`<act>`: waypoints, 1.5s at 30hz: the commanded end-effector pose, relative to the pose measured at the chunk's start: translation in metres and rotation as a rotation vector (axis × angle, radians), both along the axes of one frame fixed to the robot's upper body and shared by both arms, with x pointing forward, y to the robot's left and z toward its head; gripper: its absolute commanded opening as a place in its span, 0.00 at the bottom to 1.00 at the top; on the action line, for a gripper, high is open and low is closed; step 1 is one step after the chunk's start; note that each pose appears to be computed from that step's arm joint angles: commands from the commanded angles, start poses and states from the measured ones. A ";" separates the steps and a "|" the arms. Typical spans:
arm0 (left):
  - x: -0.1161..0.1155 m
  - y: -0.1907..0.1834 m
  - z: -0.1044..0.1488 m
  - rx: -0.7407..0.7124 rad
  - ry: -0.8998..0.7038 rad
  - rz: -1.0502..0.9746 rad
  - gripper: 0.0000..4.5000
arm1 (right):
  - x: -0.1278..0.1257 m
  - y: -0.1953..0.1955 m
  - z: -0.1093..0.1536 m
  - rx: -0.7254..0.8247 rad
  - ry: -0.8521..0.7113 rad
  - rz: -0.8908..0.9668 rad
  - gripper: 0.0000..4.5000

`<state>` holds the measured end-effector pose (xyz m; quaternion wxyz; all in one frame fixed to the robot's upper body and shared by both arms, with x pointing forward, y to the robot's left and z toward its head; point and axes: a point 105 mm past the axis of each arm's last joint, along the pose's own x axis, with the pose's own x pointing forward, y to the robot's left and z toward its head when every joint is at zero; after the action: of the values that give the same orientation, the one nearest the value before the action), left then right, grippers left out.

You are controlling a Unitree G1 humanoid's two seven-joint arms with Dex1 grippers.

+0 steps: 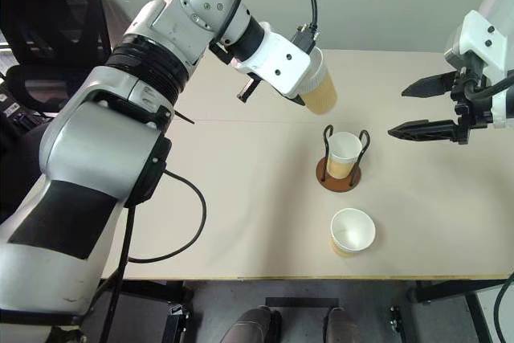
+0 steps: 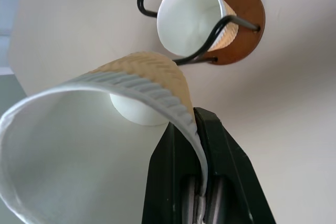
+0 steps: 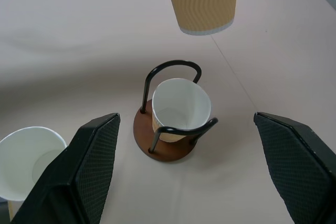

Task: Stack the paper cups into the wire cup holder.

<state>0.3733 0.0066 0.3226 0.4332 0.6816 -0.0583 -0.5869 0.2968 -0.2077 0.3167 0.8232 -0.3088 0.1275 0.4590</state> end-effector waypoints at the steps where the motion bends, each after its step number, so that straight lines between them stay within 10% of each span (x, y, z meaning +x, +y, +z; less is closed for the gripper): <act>1: -0.010 -0.008 0.019 0.003 -0.031 -0.045 0.02 | -0.008 -0.003 0.014 -0.013 -0.050 -0.002 0.92; 45: -0.017 -0.047 -0.022 0.085 -0.045 -0.173 0.02 | -0.021 -0.008 0.011 -0.024 -0.027 -0.027 0.92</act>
<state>0.3602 -0.0330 0.2881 0.3508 0.6987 -0.0782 -0.6186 0.2835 -0.2146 0.3113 0.8226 -0.3083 0.1533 0.4525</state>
